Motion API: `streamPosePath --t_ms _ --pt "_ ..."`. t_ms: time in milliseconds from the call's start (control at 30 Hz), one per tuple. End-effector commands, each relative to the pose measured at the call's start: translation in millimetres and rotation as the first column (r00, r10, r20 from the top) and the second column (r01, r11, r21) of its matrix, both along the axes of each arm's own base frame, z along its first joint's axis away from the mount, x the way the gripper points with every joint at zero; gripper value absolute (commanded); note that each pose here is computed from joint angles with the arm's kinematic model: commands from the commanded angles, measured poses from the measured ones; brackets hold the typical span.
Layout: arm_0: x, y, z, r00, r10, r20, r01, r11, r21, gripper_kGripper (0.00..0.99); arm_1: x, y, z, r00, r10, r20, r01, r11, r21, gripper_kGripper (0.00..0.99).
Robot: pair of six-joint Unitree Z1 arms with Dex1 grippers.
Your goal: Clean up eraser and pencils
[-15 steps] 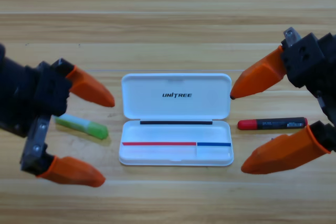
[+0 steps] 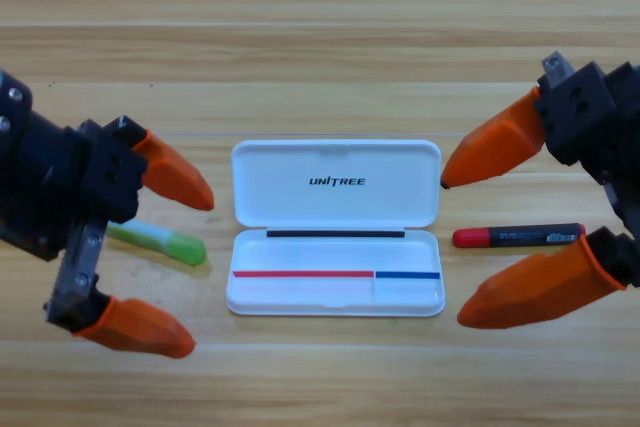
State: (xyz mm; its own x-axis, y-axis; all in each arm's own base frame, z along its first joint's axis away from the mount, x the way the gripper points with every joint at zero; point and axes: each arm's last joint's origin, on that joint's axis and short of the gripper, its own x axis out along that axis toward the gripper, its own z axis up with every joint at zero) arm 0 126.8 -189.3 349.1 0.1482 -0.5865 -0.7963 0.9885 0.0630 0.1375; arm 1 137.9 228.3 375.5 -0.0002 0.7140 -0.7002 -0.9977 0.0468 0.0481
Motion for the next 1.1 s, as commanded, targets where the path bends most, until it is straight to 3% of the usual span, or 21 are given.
streamPosePath --t_ms 33,267,433,533,567,667,800,900,1100 --pt "-1.4 -5.7 -4.8 1.0 -0.024 -0.006 0.024 0.999 0.033 0.988 9.3 4.5 -20.1 0.989 -0.144 -0.025 0.14 0.983 -0.116 0.983" --pt "-0.8 -5.7 -6.6 1.0 -0.023 0.0 0.023 0.999 0.045 0.989 27.1 -9.2 -38.8 0.891 -0.445 0.088 0.45 0.843 -0.295 0.983" --pt "2.4 -5.2 -9.4 0.999 -0.012 0.039 0.008 0.995 0.099 0.989 46.9 -6.1 -55.1 0.744 -0.649 0.158 0.653 0.658 -0.374 0.982" --pt "4.5 -4.2 -7.0 0.997 -0.032 0.067 0.021 0.988 0.156 0.988 58.8 2.2 -59.3 0.686 -0.713 0.144 0.686 0.568 -0.454 0.982" --pt "5.4 -2.8 -7.3 0.995 -0.04 0.088 0.023 0.982 0.19 0.988 61.8 6.1 -62.1 0.654 -0.747 0.12 0.7 0.537 -0.47 0.982" --pt "11.3 5.1 -10.6 0.981 -0.041 0.192 -0.024 0.946 0.323 0.982 74.3 11.2 -73.1 0.562 -0.823 0.086 0.733 0.447 -0.512 0.985" --pt "30.6 23.8 -12.0 0.957 -0.042 0.288 -0.1 0.882 0.46 0.956 89.3 9.6 -95.0 0.334 -0.941 0.052 0.761 0.237 -0.604 0.99" --pt "45.8 32.1 -19.4 0.962 -0.075 0.262 -0.081 0.84 0.537 0.92 99.4 6.7 -108.8 0.178 -0.983 0.035 0.759 0.115 -0.64 0.99" --pt "88.7 25.2 -46.4 0.989 -0.094 0.118 -0.001 0.775 0.632 0.919 124.5 11.9 -137.5 -0.023 -1.0 0.02 0.706 -0.031 -0.708 0.99"
